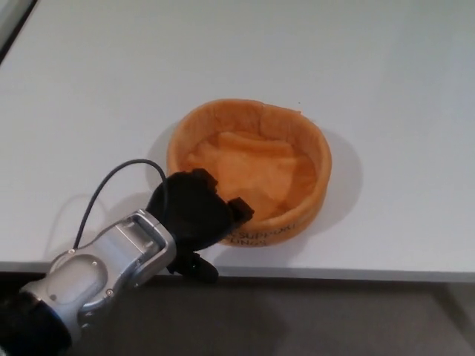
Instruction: A soft plate is kept in the center of the table close to the robot and the robot uses its left hand to pick up the plate, turns it upside down and places it back on the table
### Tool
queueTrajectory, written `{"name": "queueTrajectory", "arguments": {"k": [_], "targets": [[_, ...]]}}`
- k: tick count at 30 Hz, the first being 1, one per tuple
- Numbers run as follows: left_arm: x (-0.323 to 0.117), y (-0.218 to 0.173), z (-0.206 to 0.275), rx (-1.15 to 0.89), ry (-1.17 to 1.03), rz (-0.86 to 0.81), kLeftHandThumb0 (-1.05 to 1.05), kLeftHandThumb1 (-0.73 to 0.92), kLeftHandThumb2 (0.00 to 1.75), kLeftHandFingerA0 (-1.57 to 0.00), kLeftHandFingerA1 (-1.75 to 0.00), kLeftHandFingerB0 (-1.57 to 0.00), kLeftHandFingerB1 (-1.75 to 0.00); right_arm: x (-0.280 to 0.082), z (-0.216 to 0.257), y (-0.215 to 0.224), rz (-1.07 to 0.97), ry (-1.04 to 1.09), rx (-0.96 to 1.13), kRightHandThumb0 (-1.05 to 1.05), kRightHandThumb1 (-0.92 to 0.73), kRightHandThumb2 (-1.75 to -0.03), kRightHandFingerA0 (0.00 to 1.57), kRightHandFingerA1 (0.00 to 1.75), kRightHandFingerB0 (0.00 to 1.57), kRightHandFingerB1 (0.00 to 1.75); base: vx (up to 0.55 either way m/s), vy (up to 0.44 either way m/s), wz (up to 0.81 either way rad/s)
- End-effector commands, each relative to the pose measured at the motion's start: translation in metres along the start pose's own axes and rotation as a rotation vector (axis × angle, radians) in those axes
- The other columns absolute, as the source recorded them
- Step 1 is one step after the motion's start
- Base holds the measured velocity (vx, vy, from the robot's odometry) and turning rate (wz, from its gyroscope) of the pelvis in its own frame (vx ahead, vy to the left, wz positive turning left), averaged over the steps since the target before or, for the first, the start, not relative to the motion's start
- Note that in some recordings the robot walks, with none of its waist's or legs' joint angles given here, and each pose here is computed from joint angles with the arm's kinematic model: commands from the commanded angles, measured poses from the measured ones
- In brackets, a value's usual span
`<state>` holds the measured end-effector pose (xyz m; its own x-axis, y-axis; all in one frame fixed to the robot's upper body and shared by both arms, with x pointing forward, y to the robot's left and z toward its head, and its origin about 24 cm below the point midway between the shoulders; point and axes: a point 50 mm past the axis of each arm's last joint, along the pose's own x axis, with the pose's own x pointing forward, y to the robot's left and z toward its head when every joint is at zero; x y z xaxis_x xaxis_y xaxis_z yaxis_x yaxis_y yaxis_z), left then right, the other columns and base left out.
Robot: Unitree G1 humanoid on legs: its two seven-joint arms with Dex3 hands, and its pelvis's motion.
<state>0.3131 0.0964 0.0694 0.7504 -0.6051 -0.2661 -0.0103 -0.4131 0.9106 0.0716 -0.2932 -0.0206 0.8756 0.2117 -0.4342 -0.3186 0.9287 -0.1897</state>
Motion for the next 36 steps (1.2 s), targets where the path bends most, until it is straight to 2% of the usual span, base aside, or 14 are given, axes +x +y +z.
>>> {"name": "queueTrajectory", "arguments": {"k": [1, 3, 4, 5, 7, 10, 11, 13, 14, 15, 19, 20, 24, 36], "targets": [[0.003, -0.001, 0.010, 0.072, -0.068, 0.011, -0.89, 0.82, 0.65, -0.69, -0.55, -0.51, -0.35, -0.002, 0.000, -0.004, -0.002, 0.014, -0.004, -0.86, -0.79, -0.82, 0.40, 0.46, 0.34, 0.39, 0.00, 0.000, 0.00], [0.006, 0.000, 0.012, 0.033, -0.087, 0.032, -0.79, 0.76, 0.65, -0.92, -1.22, -0.49, -0.36, -0.002, -0.001, -0.004, -0.005, 0.019, -0.003, -0.88, -0.78, -0.83, 0.40, 0.45, 0.34, 0.39, 0.00, 0.000, 0.00], [0.007, -0.001, 0.012, 0.006, -0.087, 0.012, -0.76, 0.65, 1.04, -1.07, -1.22, -0.33, -0.47, -0.002, -0.001, -0.004, -0.005, 0.018, -0.002, -0.80, -0.92, -0.68, 0.46, 0.40, 0.39, 0.34, 0.00, 0.000, 0.00], [0.008, -0.001, 0.012, -0.012, -0.084, -0.001, -0.76, 0.65, 1.04, -1.07, -1.22, -0.33, -0.47, -0.002, -0.001, -0.004, -0.004, 0.016, -0.003, -0.80, -0.92, -0.68, 0.46, 0.40, 0.39, 0.34, 0.00, 0.000, 0.00], [0.009, 0.000, 0.013, -0.053, -0.074, -0.016, -0.67, 0.75, 0.66, -1.05, -1.43, -0.44, -0.35, -0.001, -0.001, -0.003, 0.001, 0.016, 0.011, -0.81, -0.91, -0.68, 0.45, 0.41, 0.39, 0.34, 0.00, 0.000, 0.00], [0.011, 0.001, 0.012, -0.072, -0.079, -0.017, -0.61, 0.78, 0.63, -1.00, -1.44, -0.54, -0.39, -0.002, -0.002, -0.003, 0.002, 0.015, 0.013, -0.81, -0.92, -0.68, 0.45, 0.40, 0.39, 0.34, 0.00, 0.000, 0.00], [0.011, 0.001, 0.012, -0.054, -0.066, -0.025, -0.59, 0.78, 0.63, -0.94, -1.67, -0.87, -1.30, -0.002, -0.002, -0.003, 0.006, 0.020, 0.011, -0.81, -0.92, -0.69, 0.45, 0.40, 0.38, 0.33, 0.00, 0.000, 0.00], [0.011, 0.002, 0.011, -0.043, -0.057, -0.007, -0.56, 0.73, 0.62, -0.97, -1.70, -0.96, -1.27, -0.002, -0.001, -0.003, 0.008, 0.021, 0.009, -0.82, -0.92, -0.68, 0.45, 0.40, 0.38, 0.34, 0.00, 0.000, 0.00], [0.011, 0.003, 0.010, -0.059, -0.052, -0.004, -0.53, 0.53, 0.93, -1.26, -1.43, -0.94, -1.11, -0.002, -0.001, -0.003, 0.008, 0.020, 0.009, -0.82, -0.92, -0.68, 0.46, 0.40, 0.39, 0.34, 0.00, 0.000, 0.00], [0.011, 0.003, 0.010, -0.057, -0.051, -0.004, -0.51, 0.66, 0.60, -0.97, -1.69, -0.83, -1.37, -0.002, -0.001, -0.003, 0.007, 0.020, 0.010, -0.82, -0.91, -0.68, 0.46, 0.40, 0.38, 0.34, 0.00, 0.000, 0.00], [0.011, 0.007, 0.008, -0.062, -0.065, 0.016, -0.51, 0.43, 0.88, -1.26, -1.41, -0.91, -1.10, -0.001, -0.002, -0.003, 0.007, 0.022, 0.015, -0.82, -0.91, -0.68, 0.45, 0.40, 0.38, 0.34, 0.00, 0.000, 0.00], [0.011, 0.008, 0.008, -0.071, -0.064, 0.025, -0.54, 0.58, 0.58, -0.99, -1.66, -0.86, -1.37, -0.002, -0.002, -0.003, 0.007, 0.021, 0.009, -0.82, -0.91, -0.68, 0.46, 0.40, 0.37, 0.34, 0.00, 0.000, 0.00], [0.011, 0.010, 0.007, -0.080, -0.063, 0.052, -0.50, 0.53, 0.60, -0.98, -1.72, -0.84, -1.50, -0.002, -0.002, -0.003, 0.006, 0.023, 0.012, -0.82, -0.91, -0.68, 0.46, 0.41, 0.38, 0.34, 0.00, 0.000, 0.00], [0.012, 0.015, 0.006, -0.101, -0.050, 0.028, -0.42, 0.59, 0.62, -0.92, -1.71, -0.80, -1.44, -0.001, -0.002, -0.003, 0.003, 0.027, 0.012, -0.82, -0.91, -0.68, 0.47, 0.40, 0.37, 0.34, 0.00, 0.000, 0.00]]}}
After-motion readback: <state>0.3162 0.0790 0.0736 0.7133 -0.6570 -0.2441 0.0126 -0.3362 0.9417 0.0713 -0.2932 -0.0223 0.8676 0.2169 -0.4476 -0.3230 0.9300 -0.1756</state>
